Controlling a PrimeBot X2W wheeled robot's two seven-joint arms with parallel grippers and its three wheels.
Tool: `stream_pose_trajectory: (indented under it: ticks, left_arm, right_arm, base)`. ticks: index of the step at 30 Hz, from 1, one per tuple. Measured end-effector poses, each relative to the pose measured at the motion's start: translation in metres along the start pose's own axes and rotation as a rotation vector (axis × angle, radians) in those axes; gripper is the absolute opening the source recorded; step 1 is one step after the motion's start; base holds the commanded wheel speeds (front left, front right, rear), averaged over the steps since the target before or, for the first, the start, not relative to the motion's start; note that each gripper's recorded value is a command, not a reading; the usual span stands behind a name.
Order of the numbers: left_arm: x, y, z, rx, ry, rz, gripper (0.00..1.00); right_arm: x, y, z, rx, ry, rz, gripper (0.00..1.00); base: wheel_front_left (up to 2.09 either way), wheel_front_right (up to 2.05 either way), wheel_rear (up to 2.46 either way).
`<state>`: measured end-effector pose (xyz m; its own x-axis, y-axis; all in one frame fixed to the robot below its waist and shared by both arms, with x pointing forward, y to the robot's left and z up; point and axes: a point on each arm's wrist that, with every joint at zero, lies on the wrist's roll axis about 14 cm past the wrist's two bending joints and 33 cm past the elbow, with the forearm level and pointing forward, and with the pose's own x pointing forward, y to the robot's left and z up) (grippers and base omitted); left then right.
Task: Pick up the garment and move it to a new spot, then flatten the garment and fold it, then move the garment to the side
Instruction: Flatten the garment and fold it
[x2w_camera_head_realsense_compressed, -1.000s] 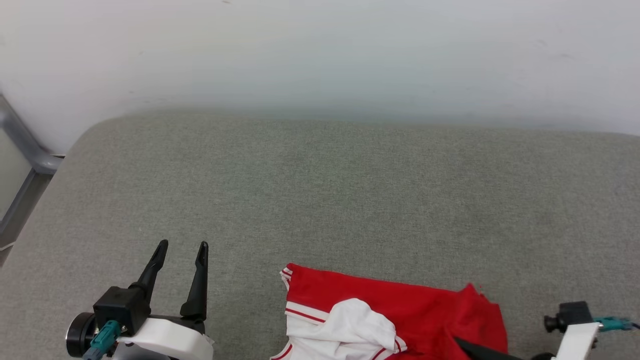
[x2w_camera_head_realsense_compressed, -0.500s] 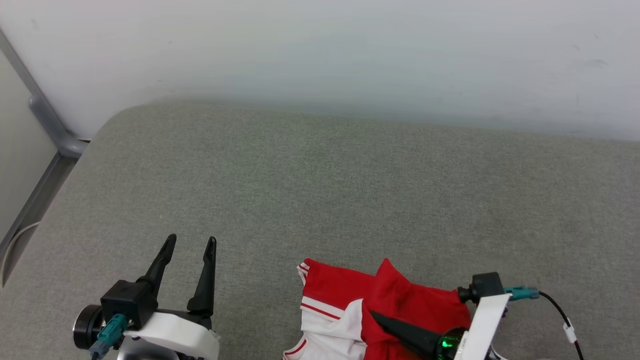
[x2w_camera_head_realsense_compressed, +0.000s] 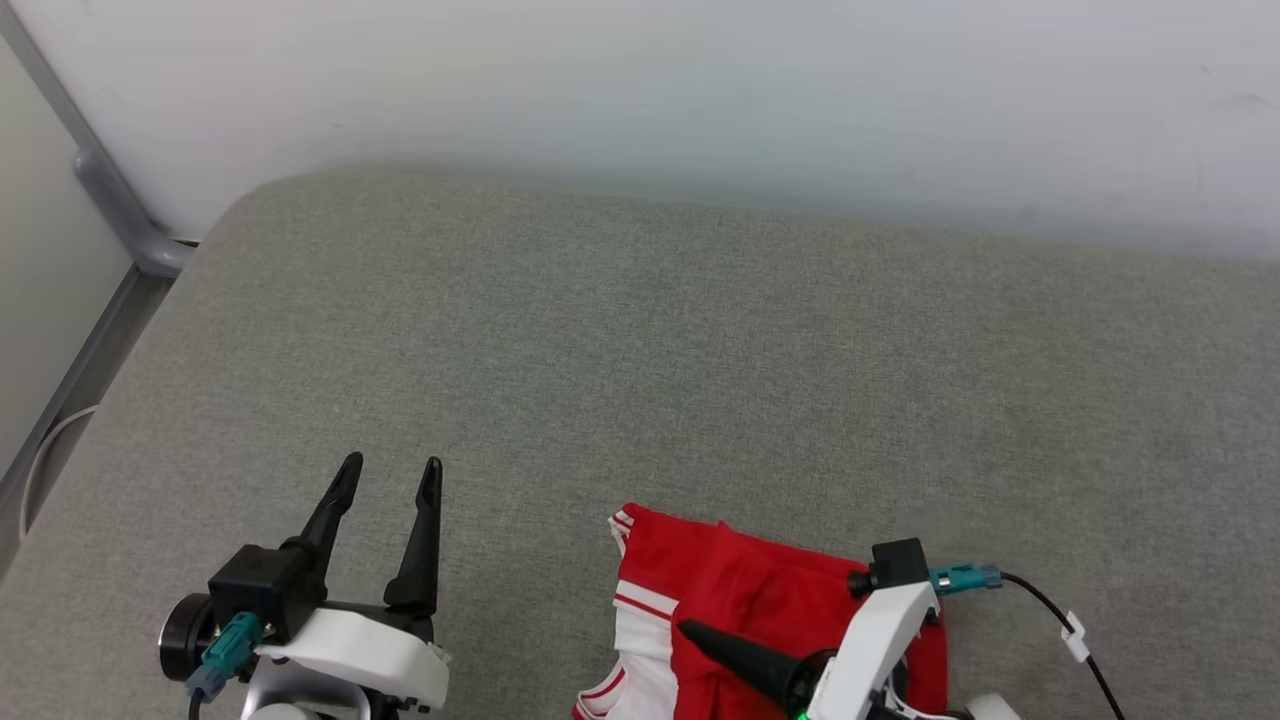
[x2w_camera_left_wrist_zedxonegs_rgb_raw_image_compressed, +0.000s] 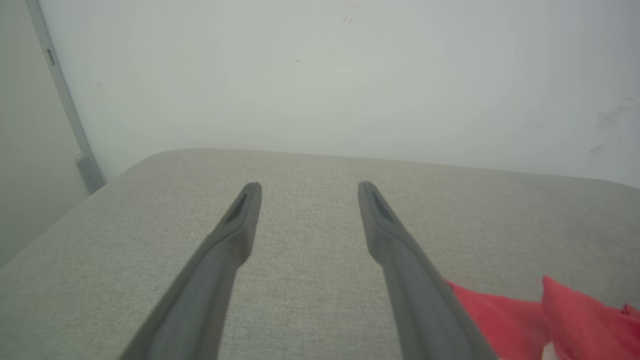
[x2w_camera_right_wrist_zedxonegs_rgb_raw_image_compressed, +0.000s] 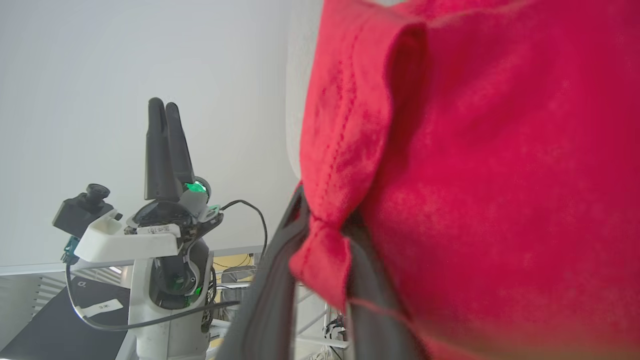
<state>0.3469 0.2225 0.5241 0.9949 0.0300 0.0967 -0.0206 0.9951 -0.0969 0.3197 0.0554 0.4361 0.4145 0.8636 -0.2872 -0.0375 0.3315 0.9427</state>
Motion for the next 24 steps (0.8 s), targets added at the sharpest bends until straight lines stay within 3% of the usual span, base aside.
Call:
stream_pose_trajectory:
  ticks: [1,2,11,16,24]
  left_arm:
    - [0.001,0.0,0.0,-0.001,0.0,0.001,1.0]
    - [0.002,0.0,0.0,-0.001,-0.001,0.001,1.0]
    - [0.005,-0.003,-0.002,-0.008,-0.001,-0.008,1.0]
    - [0.007,-0.005,-0.002,-0.008,-0.002,-0.015,1.0]
    - [0.011,-0.012,-0.001,-0.011,-0.008,-0.036,1.0]
  right_arm:
    - [0.002,0.0,0.0,-0.002,0.0,-0.001,0.64]
    - [0.004,0.0,-0.001,-0.004,0.002,-0.003,1.0]
    - [0.009,0.021,0.009,-0.047,-0.063,0.049,1.0]
    - [0.0,0.034,0.037,-0.197,-0.201,0.061,1.0]
    - [-0.039,0.002,0.09,-0.502,-0.435,-0.119,1.0]
  base:
    - [0.0,0.0,0.0]
    - [0.0,0.0,0.0]
    - [0.0,0.0,0.0]
    - [0.0,0.0,0.0]
    - [0.0,0.0,0.0]
